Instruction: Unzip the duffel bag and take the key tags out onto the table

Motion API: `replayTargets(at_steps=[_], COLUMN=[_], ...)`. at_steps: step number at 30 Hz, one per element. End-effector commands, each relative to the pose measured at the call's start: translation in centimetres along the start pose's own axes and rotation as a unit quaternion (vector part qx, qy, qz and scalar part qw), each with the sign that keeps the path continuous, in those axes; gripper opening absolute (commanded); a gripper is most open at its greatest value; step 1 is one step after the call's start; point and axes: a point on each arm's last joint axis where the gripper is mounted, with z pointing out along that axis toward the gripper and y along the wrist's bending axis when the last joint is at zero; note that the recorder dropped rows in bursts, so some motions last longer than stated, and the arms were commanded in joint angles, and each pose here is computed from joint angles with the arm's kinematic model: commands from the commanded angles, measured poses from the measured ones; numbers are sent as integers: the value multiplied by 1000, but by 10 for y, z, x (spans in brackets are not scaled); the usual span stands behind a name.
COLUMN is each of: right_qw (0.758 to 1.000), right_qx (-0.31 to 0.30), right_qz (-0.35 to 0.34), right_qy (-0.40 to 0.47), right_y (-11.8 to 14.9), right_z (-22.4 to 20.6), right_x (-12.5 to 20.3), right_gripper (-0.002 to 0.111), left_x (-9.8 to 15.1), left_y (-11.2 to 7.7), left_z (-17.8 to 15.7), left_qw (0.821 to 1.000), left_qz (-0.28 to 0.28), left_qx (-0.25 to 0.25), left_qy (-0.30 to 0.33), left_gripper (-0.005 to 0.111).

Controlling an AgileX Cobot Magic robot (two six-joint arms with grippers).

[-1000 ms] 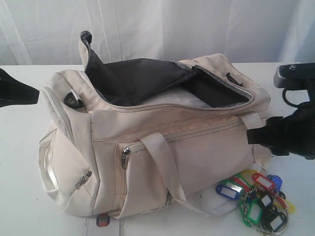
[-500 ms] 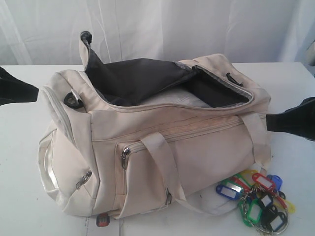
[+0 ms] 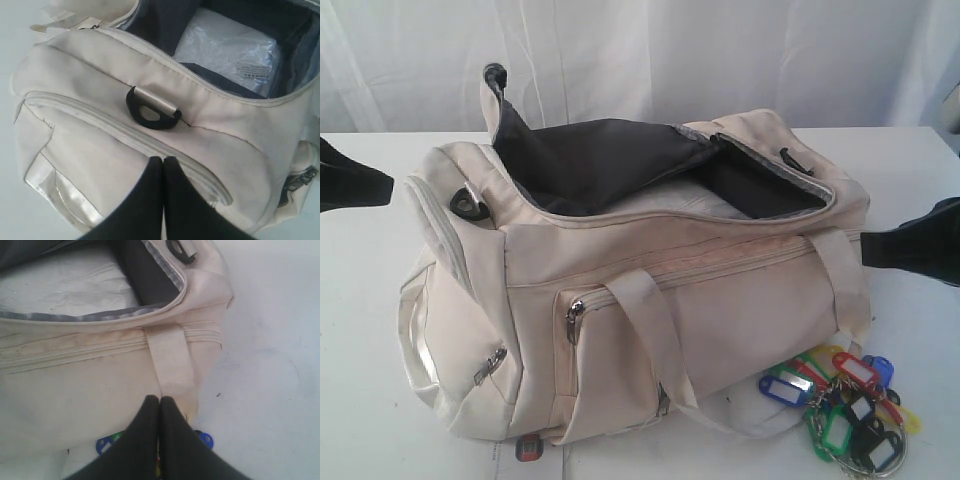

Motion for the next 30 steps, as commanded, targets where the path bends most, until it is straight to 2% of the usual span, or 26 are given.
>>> replayTargets(at_steps=[1,30], right_qw=[1000,1000], right_qx=[-1,-1], right_qz=[-5,-4], right_qy=[-10,-12], right_y=[0,0], right_z=[-1,-2], right_x=[-2,-2], right_gripper=[0,0], left_x=[1,1], left_y=[-1,-1], left_z=[-2,-2], left_qw=[1000,1000], left_qz=[16,23], left_qx=[1,1], left_qy=[-3,-3], left_gripper=[0,0])
